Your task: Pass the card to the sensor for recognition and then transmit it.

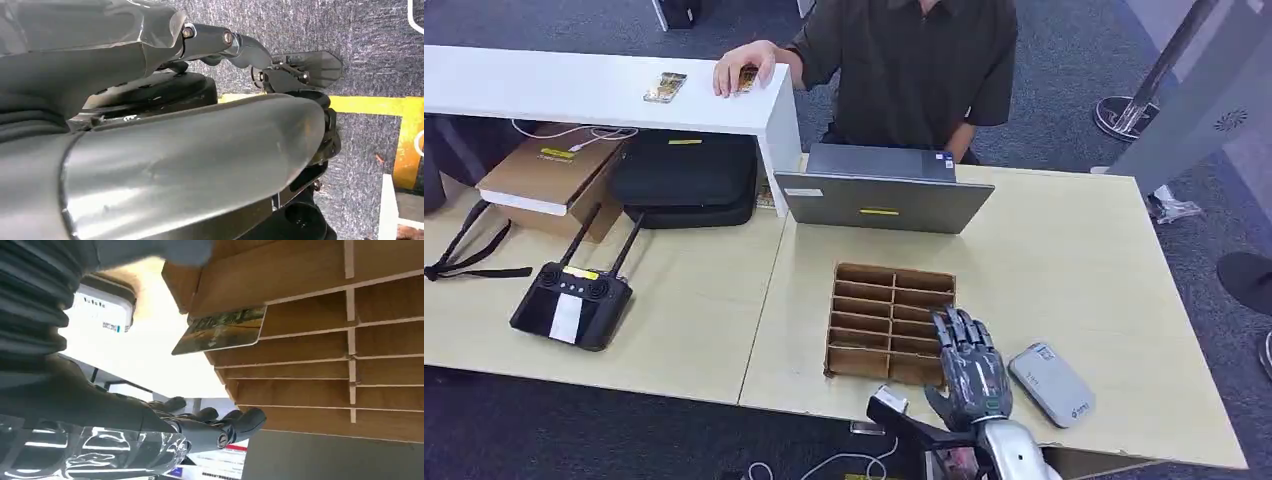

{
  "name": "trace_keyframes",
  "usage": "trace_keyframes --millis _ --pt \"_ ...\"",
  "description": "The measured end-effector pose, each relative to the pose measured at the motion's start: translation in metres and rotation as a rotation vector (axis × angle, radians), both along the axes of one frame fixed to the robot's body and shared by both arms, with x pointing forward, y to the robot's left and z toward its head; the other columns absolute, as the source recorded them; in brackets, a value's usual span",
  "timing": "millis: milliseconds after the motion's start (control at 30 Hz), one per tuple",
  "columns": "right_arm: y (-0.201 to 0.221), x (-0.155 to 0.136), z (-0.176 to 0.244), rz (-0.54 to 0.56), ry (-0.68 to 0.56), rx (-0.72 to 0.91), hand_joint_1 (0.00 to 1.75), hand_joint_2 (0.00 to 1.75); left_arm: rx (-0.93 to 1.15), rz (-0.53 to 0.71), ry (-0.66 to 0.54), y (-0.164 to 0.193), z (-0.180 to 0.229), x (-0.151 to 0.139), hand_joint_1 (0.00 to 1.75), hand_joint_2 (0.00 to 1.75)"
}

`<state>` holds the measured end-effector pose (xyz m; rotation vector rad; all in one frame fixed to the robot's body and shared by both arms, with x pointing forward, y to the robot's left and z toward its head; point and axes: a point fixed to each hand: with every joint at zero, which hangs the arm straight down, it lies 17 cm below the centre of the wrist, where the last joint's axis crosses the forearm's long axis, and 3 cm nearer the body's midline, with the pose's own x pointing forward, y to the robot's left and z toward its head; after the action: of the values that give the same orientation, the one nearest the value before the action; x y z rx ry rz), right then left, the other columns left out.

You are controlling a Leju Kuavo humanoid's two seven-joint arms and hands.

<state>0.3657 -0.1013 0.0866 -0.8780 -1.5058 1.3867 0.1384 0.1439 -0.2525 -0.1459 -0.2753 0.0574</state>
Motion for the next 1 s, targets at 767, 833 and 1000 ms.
trace_keyframes --millis 767,833,1000 --pt "0.009 -0.001 0.006 0.019 -0.007 0.039 1.38 1.75 -0.004 0.014 0.003 0.0 0.0 -0.001 0.0 0.0" --pt "0.01 -0.001 0.008 0.023 -0.015 0.044 1.4 1.75 -0.004 0.014 0.003 0.0 0.0 -0.001 0.0 0.0" --pt "0.012 -0.001 0.018 0.033 -0.057 0.075 1.68 1.75 -0.004 0.018 0.001 0.0 0.0 -0.001 0.0 0.0"
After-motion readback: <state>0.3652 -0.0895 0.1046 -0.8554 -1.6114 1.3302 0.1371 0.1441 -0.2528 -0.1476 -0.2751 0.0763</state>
